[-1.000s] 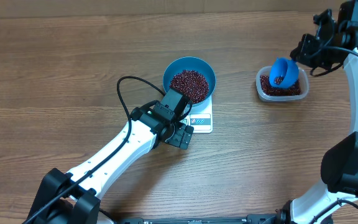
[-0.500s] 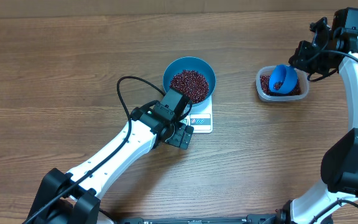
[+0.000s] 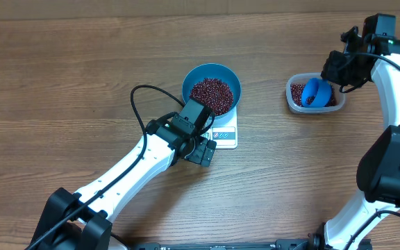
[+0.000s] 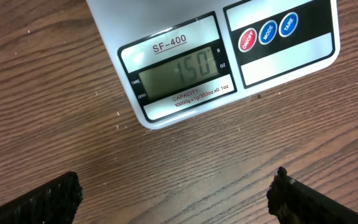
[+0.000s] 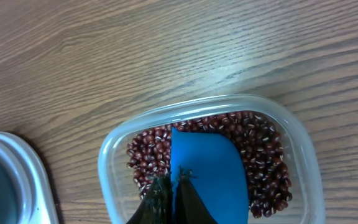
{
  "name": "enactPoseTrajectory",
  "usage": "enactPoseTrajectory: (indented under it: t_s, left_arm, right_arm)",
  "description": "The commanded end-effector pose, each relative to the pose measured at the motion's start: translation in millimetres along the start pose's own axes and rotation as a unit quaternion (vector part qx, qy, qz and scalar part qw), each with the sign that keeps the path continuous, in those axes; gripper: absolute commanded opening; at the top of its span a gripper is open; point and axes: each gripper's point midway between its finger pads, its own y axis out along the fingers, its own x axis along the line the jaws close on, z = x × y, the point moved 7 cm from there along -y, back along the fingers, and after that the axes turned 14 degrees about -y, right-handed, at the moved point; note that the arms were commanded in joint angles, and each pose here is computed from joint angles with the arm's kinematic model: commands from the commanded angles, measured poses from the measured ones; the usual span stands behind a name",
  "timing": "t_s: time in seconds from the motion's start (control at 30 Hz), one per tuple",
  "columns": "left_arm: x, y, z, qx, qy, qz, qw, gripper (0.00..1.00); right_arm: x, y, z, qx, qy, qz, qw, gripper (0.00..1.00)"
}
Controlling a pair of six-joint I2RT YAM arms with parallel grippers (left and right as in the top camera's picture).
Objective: Scoop item into bowl and weigh 150g on scale
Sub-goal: 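Carry the blue scoop right and lower it into the bean tub, then open the right gripper to release the scoop in the tub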
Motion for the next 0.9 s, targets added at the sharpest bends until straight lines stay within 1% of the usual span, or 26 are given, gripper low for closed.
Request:
enactPoseTrajectory:
  t_s: [0.0,0.1,0.17,0.2,0.27,0.37,0.43,0.5,0.6,0.7,0.8,0.87]
  left_arm:
    - [-0.4,-1.1,0.8,-0.005,0.013,-0.004,1.0,1.0]
    - [-0.5,-1.1,0.9,-0.005,0.013,-0.003,1.0,1.0]
    - [-0.5,-1.1,0.9,-0.005,0.013,-0.003,1.0,1.0]
    - [-0.5,-1.1,0.9,-0.005,0.013,-0.003,1.0,1.0]
    - [-0.5,-1.1,0.9,-0.005,0.013,-0.003,1.0,0.99]
    - [-0.5,-1.1,0.9,-0.005,0.013,-0.003,1.0,1.0]
    - [-0.5,-1.2,0.8,-0.005,0.013,-0.003,1.0,0.99]
    - [-0.4,-1.2,0.8,-0.005,0.013,-0.003,1.0,0.99]
    - [-0.4,-1.1,0.9,-0.005,0.013,-0.003,1.0,1.0]
    - [-0.5,-1.2,0.8,-0.005,0.013,-0.003,1.0,1.0]
    - [-0.5,-1.2,0.8,-0.005,0.013,-0.003,1.0,1.0]
    - [-0.5,-1.1,0.9,-0.005,0.013,-0.003,1.0,1.0]
  right_arm:
    - [0.1,2.9,-0.2,0.0,-0.001,0.005,1.0,0.06]
    - [-0.2,2.9,-2.1,-0.005,-0.002,0.006,1.0,0.08]
    - [-0.4,2.9,-3.2,-0.008,-0.005,0.006,1.0,0.25]
    - [-0.5,2.9,-3.5,-0.009,-0.005,0.007,1.0,0.28]
    - [-0.6,2.8,-4.6,-0.012,-0.006,0.007,1.0,0.39]
    - [-0.9,2.8,-5.8,-0.015,-0.007,0.008,1.0,0.46]
    - [-3.0,3.0,-5.7,-0.014,-0.007,0.018,1.0,0.49]
    - [-7.1,3.2,-4.8,-0.01,-0.006,0.038,0.999,0.53]
    - [-15.8,3.1,-1.4,0.002,-0.004,0.079,0.997,0.64]
    - [-24.9,4.0,3.9,0.022,-0.001,0.122,0.992,0.72]
    - [-28.4,5.9,6.9,0.033,0.0,0.136,0.99,0.76]
    - [-29.5,8.1,8.1,0.037,0.001,0.137,0.99,0.81]
